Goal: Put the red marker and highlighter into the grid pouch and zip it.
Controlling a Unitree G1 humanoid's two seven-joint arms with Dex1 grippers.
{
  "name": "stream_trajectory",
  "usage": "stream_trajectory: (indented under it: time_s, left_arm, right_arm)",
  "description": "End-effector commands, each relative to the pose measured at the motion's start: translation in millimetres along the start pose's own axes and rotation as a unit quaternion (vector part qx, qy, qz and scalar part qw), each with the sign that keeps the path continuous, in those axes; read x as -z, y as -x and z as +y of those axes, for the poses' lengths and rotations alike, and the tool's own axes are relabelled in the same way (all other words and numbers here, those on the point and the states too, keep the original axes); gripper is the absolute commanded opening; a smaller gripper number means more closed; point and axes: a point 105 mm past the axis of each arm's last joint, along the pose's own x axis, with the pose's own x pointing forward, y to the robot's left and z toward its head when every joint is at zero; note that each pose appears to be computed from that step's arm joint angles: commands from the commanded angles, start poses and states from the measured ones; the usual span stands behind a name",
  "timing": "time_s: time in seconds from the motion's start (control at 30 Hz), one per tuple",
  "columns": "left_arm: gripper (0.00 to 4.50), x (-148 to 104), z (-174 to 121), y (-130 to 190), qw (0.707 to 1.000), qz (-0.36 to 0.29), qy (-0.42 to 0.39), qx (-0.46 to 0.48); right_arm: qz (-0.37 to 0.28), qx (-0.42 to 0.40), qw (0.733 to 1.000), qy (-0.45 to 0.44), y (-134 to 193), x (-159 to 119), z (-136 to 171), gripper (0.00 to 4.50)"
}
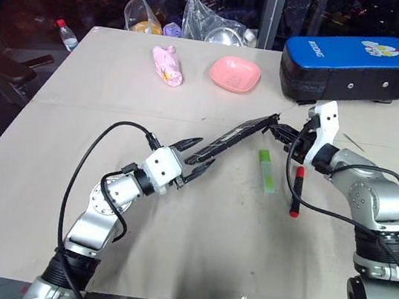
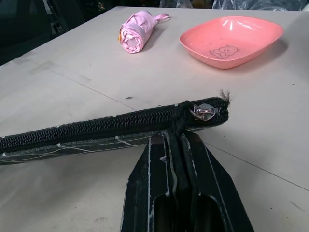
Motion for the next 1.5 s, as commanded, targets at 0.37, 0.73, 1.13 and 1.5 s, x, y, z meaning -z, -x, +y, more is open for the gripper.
stream_trajectory:
  time_s: [0.37, 0.73, 1.13, 1.5]
  left_arm:
    - [0.8, -10.4, -2.0, -13.1, 1.0, -0.03, -0.004, 0.003]
    - [0.02, -5.4, -0.4, -10.9, 1.0, -0.021, -0.004, -0.001]
    - [0.02, -9.7, -0.9, -13.5, 1.0, -0.026, -0.003, -0.006]
    - [0.02, -9.5, -3.1, -14.5, 1.0, -0.027, 0.0, -0.008]
  right_arm:
    - [-0.018, -0.008, 1.0, 0.016, 1.4, -7.5, 7.7, 0.0]
    - [-0.02, -0.007, 1.0, 0.018, 1.2, -8.7, 7.3, 0.0]
    - [-0.004, -0.052, 0.996, 0.071, -2.7, -7.5, 30.0, 0.0]
    - [0.013, -0.121, 0.989, 0.079, -1.9, -4.4, 58.0, 0.0]
